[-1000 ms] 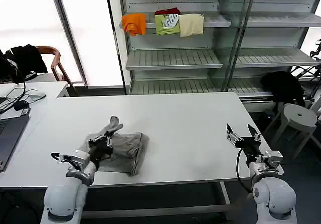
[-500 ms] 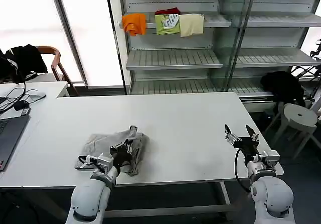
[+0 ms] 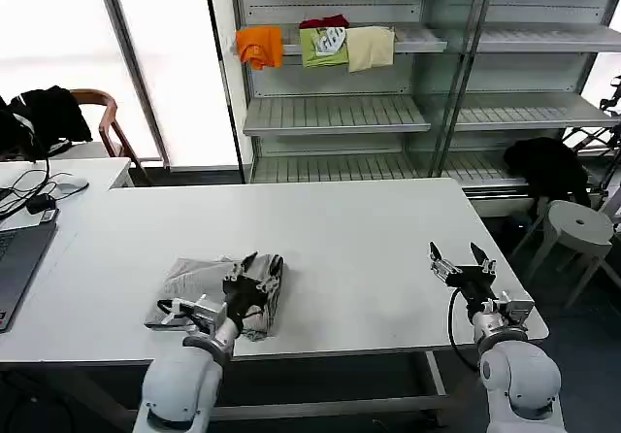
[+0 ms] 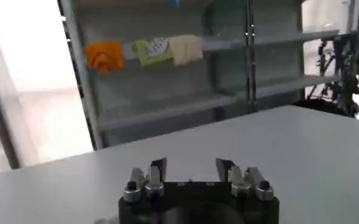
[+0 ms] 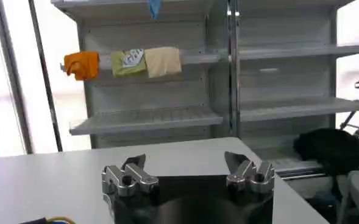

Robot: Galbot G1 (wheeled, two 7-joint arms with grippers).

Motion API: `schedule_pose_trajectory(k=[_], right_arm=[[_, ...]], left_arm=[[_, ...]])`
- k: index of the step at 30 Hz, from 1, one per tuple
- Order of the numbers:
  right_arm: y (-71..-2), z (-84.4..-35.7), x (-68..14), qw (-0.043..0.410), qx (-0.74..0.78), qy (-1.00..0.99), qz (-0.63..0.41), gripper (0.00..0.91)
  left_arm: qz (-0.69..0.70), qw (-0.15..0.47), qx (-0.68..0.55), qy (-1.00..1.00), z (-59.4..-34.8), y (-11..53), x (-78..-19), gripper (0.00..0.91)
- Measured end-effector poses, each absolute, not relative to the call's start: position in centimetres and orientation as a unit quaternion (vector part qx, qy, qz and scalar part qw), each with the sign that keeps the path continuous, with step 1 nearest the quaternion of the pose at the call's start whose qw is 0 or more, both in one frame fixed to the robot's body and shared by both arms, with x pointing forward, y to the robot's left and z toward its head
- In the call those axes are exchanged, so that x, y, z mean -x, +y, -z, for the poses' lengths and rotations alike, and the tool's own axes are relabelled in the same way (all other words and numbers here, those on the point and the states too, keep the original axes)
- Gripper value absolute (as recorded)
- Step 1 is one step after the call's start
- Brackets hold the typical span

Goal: Fold and organize the clothes.

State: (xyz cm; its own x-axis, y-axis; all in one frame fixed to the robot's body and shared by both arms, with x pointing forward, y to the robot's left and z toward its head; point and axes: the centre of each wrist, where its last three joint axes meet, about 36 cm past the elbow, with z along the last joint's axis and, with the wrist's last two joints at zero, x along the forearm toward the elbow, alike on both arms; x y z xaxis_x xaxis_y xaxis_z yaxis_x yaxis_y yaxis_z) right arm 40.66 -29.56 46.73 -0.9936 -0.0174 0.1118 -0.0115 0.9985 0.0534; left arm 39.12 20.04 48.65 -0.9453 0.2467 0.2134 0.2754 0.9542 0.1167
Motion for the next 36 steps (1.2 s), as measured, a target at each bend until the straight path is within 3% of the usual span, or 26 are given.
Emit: schedule_pose_trajectory(k=[7,15,31,32,34,36], right_arm=[[-28.9,-46.3,-40.7,0.061,-0.01,-0.998,0.026,0.907],[-28.2,-46.2,-40.8,0.062,-0.012,-0.998,0.022,0.907],[-28.5,-45.3,-40.9,0.068,-0.009,-0.997,0.021,0.907],[-28.5,-45.3,-40.9,0.068,-0.009,-0.997,0.021,0.907],[-28.5,-45.2,-41.0,0.069,-0.009,-0.997,0.021,0.907],[-28.5,-45.2,-41.0,0.069,-0.009,-0.997,0.021,0.907]], left_arm=[[0.083,0.097,0.082,-0.988,-49.0,26.3,-39.2,0.907],[0.07,0.129,0.037,-0.988,-46.5,31.7,-39.9,0.907],[0.055,0.184,-0.004,-0.981,-41.3,35.8,-41.3,0.907],[0.055,0.186,-0.005,-0.981,-41.2,35.9,-41.3,0.887],[0.054,0.189,-0.007,-0.981,-40.9,36.0,-41.2,0.725],[0.053,0.19,-0.007,-0.98,-40.6,36.2,-41.1,0.433]])
